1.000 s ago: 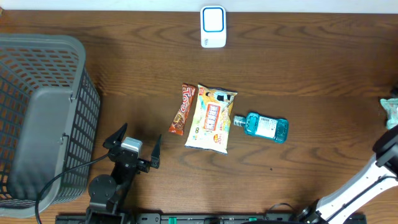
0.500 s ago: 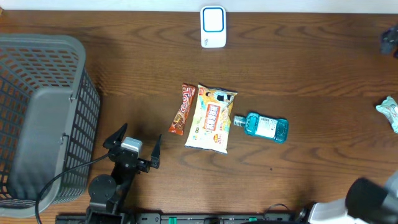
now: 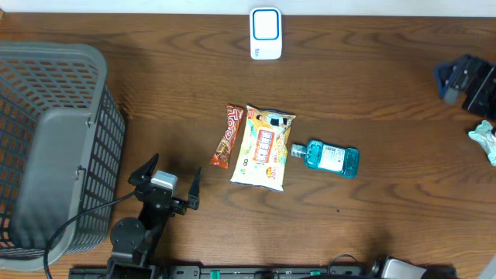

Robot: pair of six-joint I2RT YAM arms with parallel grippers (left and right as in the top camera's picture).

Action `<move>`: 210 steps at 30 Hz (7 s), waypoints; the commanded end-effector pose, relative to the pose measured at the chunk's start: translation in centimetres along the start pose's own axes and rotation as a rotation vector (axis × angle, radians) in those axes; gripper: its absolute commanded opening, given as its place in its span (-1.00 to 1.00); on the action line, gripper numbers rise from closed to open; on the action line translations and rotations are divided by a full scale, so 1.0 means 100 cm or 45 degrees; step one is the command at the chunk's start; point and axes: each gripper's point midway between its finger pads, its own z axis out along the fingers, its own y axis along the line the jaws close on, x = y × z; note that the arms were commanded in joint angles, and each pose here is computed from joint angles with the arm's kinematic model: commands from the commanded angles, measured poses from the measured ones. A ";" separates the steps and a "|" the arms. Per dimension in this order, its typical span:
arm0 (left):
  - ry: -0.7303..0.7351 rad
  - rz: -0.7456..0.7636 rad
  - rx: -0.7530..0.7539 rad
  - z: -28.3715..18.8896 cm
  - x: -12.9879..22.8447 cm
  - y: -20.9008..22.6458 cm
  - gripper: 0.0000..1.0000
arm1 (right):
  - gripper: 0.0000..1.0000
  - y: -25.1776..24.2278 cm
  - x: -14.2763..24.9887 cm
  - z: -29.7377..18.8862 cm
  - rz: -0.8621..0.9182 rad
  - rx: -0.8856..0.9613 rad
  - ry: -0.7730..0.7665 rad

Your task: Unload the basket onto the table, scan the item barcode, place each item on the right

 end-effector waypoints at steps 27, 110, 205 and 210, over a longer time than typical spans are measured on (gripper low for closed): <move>0.059 0.002 0.010 0.001 0.016 -0.002 0.99 | 0.98 0.047 0.032 -0.006 -0.056 -0.299 0.161; 0.059 0.002 0.010 0.001 0.016 -0.002 0.99 | 0.98 0.097 0.265 -0.055 -1.265 -1.012 -0.281; 0.059 0.002 0.010 0.001 0.016 -0.002 0.99 | 0.99 0.099 0.245 0.226 -0.531 -0.511 0.254; 0.059 0.002 0.010 0.001 0.016 -0.002 0.99 | 0.98 0.097 0.235 0.228 -0.794 -0.320 0.243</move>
